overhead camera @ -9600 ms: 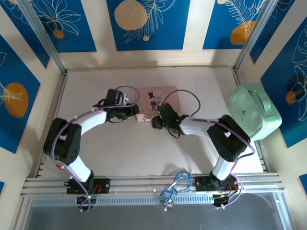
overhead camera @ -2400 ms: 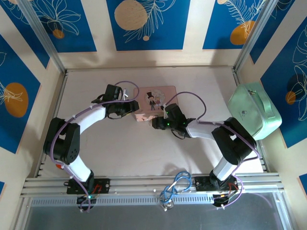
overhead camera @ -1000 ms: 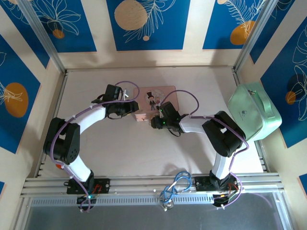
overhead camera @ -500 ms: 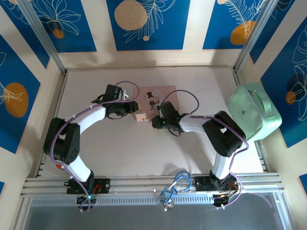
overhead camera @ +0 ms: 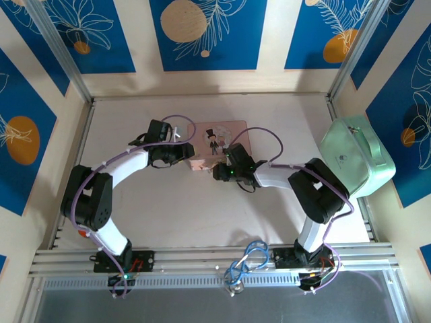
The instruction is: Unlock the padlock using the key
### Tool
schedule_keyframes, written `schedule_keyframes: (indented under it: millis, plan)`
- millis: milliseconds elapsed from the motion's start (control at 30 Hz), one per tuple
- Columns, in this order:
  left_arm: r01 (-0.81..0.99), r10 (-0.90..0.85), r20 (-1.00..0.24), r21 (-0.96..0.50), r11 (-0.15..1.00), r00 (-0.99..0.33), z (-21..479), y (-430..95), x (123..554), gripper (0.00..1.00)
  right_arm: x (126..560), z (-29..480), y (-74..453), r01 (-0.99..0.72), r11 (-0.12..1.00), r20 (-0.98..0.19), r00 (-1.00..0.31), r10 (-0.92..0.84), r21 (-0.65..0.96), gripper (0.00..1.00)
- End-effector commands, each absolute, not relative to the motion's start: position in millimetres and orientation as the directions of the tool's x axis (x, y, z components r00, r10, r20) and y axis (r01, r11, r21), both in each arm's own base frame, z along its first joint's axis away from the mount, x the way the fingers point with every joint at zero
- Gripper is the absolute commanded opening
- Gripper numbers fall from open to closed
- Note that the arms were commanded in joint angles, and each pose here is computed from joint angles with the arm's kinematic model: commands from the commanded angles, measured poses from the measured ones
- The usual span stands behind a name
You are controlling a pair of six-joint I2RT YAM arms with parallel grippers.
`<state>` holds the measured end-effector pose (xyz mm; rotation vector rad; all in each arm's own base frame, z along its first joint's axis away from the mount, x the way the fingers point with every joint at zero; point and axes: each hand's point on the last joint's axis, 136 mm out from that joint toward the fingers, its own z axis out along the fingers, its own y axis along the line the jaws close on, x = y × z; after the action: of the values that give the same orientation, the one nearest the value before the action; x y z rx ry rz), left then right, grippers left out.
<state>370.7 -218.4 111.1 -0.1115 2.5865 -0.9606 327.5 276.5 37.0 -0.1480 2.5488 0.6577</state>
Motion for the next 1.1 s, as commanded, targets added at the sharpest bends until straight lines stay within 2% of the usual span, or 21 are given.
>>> schedule_keyframes:
  millis: [0, 233, 433, 733, 1067]
  plan:
    - [0.042, -0.205, -0.298, -0.652, 0.757, -0.932, 102, -215, 370, 0.41, 336, 44, 280, -0.201, 0.868, -0.507, -0.859, 0.067, 0.454, 0.47]
    - [0.045, -0.207, -0.298, -0.661, 0.749, -0.932, 104, -216, 370, 0.4, 332, 25, 286, -0.243, 0.919, -0.519, -0.854, -0.051, 0.31, 0.47]
    - [0.044, -0.21, -0.297, -0.665, 0.745, -0.932, 105, -217, 371, 0.4, 337, 24, 283, -0.239, 0.94, -0.525, -0.847, -0.08, 0.244, 0.48]
    - [0.046, -0.204, -0.299, -0.658, 0.752, -0.932, 104, -216, 369, 0.4, 343, 19, 278, -0.209, 0.957, -0.516, -0.853, -0.077, 0.203, 0.47]
    - [0.043, -0.203, -0.296, -0.654, 0.756, -0.933, 101, -215, 369, 0.39, 344, 25, 268, -0.158, 0.957, -0.518, -0.855, -0.009, 0.245, 0.44]
